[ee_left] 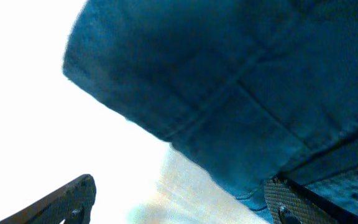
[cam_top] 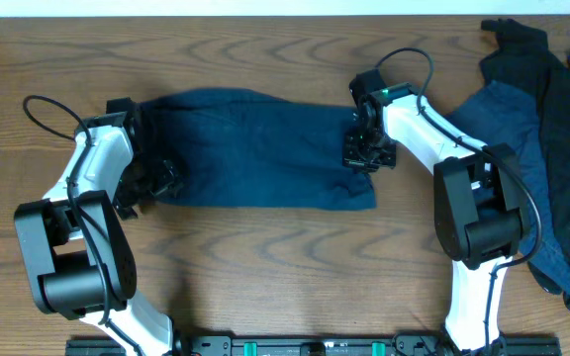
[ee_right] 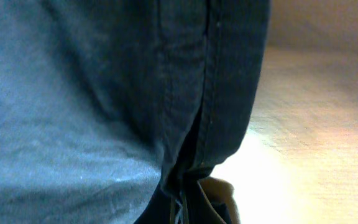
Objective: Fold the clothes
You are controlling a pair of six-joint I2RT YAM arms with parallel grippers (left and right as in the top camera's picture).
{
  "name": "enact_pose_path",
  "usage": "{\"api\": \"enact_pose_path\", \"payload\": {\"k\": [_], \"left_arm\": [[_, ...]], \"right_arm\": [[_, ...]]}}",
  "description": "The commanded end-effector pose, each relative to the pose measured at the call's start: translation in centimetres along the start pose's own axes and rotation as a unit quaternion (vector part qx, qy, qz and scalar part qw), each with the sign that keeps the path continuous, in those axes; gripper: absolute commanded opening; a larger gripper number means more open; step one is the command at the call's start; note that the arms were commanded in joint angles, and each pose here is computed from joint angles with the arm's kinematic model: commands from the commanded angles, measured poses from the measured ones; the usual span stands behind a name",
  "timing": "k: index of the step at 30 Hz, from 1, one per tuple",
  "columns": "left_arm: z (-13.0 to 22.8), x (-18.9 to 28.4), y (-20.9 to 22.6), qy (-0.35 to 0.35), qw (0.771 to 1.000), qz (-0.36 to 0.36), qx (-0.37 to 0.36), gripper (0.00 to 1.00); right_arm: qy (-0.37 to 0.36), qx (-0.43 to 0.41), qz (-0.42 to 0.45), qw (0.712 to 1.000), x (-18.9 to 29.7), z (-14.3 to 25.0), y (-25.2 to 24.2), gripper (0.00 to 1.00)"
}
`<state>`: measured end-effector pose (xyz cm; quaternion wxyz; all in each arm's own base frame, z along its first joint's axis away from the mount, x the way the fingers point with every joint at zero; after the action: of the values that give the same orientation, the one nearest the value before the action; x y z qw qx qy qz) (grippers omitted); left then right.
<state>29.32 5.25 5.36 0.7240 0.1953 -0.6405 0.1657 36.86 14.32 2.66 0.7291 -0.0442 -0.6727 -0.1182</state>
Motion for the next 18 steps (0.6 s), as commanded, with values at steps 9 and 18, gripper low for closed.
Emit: {"api": "enact_pose_path", "payload": {"k": [9, 18], "left_arm": [[3.5, 1.0, -1.5, 0.065, 0.997, 0.04, -0.027, 0.88], [0.2, 8.5, -2.5, -0.129, 0.984, 0.109, -0.055, 0.98]], "right_arm": [[0.017, -0.078, 0.145, 0.986, 0.3, -1.3, -10.7, 0.01], [0.012, -0.061, 0.14, 0.988, 0.2, -1.7, -10.7, 0.01]]}}
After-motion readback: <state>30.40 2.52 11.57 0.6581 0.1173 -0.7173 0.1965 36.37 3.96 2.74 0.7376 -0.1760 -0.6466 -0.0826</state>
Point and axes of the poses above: each gripper's point midway between its finger pads, its own x axis back along the fingers, its own y axis along the line the jaws close on, z = x × y, the point moved 3 cm from there along x, back along the fingers, and after that the axes turned 5 degrees about -x, right-handed, at the moved point
